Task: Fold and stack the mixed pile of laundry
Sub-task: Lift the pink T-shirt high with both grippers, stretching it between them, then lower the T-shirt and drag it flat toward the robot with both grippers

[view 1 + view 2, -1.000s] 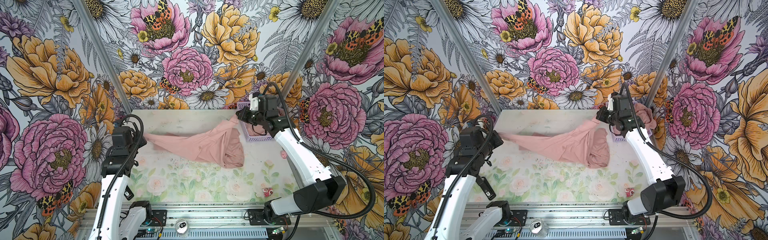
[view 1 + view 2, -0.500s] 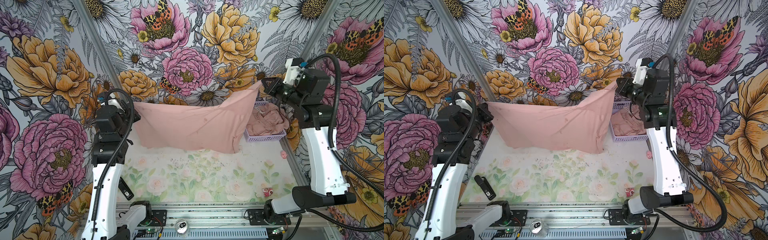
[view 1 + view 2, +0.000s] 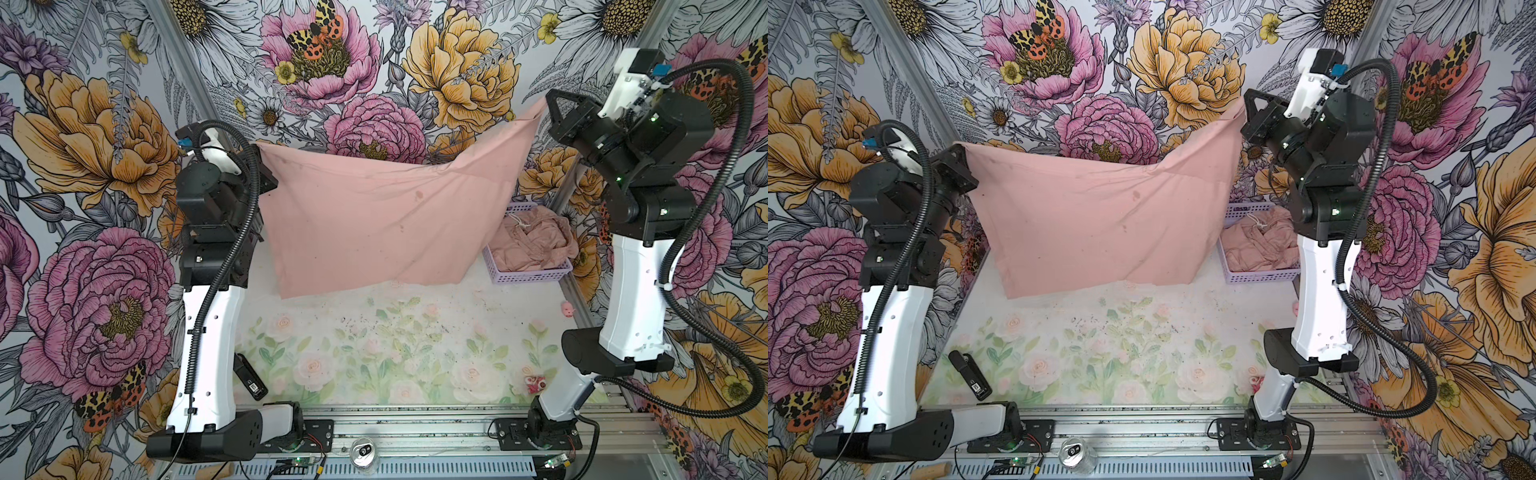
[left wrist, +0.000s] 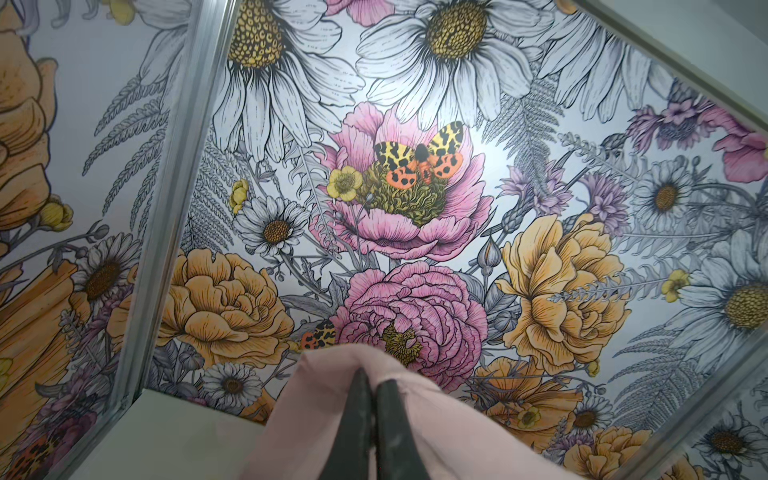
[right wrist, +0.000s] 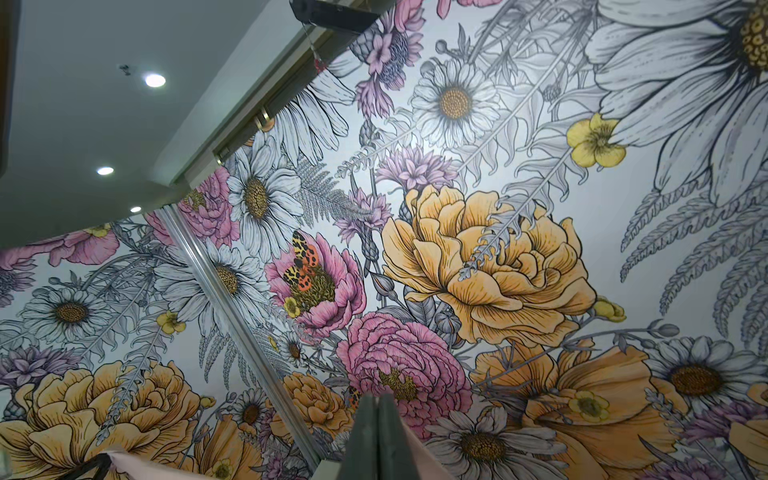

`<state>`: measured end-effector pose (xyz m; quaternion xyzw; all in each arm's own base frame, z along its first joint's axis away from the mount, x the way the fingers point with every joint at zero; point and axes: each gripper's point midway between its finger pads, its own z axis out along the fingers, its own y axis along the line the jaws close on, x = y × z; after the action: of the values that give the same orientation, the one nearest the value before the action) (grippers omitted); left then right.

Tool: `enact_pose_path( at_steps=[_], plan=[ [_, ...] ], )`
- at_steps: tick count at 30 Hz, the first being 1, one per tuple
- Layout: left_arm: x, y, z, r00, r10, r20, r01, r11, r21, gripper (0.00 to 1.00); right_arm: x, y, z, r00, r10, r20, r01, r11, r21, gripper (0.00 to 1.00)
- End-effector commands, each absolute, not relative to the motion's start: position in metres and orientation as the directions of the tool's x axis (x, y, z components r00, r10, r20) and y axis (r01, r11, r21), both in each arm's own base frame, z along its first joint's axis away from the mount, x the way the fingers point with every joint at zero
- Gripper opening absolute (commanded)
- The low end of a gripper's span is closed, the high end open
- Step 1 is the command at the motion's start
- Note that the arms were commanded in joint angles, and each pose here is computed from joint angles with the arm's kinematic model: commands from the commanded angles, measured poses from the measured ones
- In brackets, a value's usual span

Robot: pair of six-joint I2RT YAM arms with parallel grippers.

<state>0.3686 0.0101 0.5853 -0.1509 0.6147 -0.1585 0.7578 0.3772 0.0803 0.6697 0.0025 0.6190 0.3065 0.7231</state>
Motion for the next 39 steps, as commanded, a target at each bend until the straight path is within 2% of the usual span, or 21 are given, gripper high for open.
enact_pose_path(
  at_steps=[1,4,8,17,25,31,34,35,39],
  plan=[
    [0.330,0.005,0.640,0.343,-0.391,-0.854,0.132,0.920,-0.368,0.00,0.337,0.069,0.716,0.220,0.448,-0.867,-0.466,0.829,0.310,0.00],
    [0.322,0.007,0.654,0.384,-0.374,-0.844,0.125,0.927,-0.353,0.00,0.333,0.058,0.725,0.288,0.422,-0.860,-0.419,0.863,0.283,0.00],
    [0.332,0.011,0.662,0.400,-0.359,-0.844,0.112,0.933,-0.343,0.00,0.349,0.044,0.729,0.344,0.416,-0.842,-0.377,0.882,0.282,0.00],
    [0.389,0.014,0.654,0.374,-0.385,-0.844,0.119,0.922,-0.368,0.00,0.397,0.037,0.732,0.422,0.426,-0.800,-0.392,0.882,0.262,0.00],
    [0.450,0.018,0.638,0.346,-0.417,-0.840,0.133,0.908,-0.396,0.00,0.433,0.035,0.724,0.492,0.362,-0.792,-0.356,0.914,0.196,0.00],
    [0.487,0.018,0.634,0.354,-0.433,-0.829,0.159,0.901,-0.403,0.00,0.446,0.022,0.727,0.570,0.327,-0.754,-0.300,0.937,0.180,0.00],
    [0.489,0.018,0.648,0.402,-0.429,-0.809,0.184,0.903,-0.387,0.00,0.450,0.013,0.730,0.615,0.320,-0.720,-0.273,0.944,0.187,0.00],
    [0.506,0.019,0.640,0.395,-0.428,-0.813,0.182,0.904,-0.388,0.00,0.450,0.009,0.732,0.632,0.319,-0.706,-0.265,0.945,0.190,0.00],
    [0.503,0.018,0.665,0.442,-0.422,-0.791,0.229,0.906,-0.356,0.00,0.444,-0.004,0.740,0.680,0.304,-0.667,-0.246,0.952,0.183,0.00]
  ],
)
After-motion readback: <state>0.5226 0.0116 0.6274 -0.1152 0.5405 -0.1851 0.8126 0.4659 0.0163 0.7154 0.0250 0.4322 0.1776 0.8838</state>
